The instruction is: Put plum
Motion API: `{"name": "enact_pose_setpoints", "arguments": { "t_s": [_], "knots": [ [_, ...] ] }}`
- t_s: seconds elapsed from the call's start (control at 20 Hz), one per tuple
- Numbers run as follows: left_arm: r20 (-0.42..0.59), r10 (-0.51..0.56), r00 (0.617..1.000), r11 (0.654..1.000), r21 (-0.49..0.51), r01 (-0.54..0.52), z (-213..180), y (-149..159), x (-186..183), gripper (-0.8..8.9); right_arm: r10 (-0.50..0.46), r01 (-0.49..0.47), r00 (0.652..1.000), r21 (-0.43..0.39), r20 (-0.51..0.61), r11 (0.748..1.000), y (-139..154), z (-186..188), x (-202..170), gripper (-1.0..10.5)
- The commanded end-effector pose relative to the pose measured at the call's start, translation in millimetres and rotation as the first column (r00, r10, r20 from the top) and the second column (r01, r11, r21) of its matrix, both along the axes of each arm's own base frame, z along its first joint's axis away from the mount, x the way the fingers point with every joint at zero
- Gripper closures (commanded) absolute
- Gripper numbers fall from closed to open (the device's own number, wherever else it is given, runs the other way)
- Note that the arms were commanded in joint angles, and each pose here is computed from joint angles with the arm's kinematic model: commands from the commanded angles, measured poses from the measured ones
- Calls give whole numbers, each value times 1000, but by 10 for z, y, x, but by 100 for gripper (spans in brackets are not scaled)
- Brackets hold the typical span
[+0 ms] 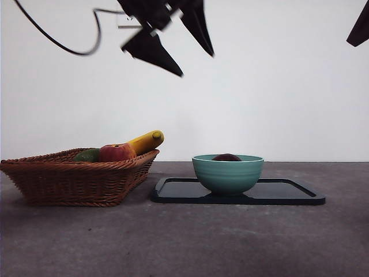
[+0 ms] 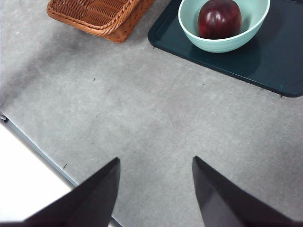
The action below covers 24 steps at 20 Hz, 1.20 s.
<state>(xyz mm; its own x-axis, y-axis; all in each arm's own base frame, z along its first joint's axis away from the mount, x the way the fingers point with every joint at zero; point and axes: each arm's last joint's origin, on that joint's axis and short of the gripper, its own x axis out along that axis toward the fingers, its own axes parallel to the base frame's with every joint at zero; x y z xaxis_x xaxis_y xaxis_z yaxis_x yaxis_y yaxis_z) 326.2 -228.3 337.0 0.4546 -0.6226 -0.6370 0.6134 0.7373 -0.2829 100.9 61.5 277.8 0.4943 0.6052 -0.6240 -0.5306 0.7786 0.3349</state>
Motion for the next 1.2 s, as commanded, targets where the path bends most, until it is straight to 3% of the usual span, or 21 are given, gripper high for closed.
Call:
{"name": "enact_pose_setpoints", "arguments": {
  "t_s": [0.05,0.65,1.2],
  "knots": [
    [4,-7,1000,1000,18,7,-103,-224,125,440,2,-2,1000,11,-2,1000,12,16,6,703],
    [-47,-13,999,983,184,22,-918,-808,340,441,2,-2,1000,7,-7,1000,10,11,3,703],
    [-98,-24,995,966,254,48,-1303,-937,359,440,3,-3,1000,6,-9,1000,10,9,1,703]
  ]
}}
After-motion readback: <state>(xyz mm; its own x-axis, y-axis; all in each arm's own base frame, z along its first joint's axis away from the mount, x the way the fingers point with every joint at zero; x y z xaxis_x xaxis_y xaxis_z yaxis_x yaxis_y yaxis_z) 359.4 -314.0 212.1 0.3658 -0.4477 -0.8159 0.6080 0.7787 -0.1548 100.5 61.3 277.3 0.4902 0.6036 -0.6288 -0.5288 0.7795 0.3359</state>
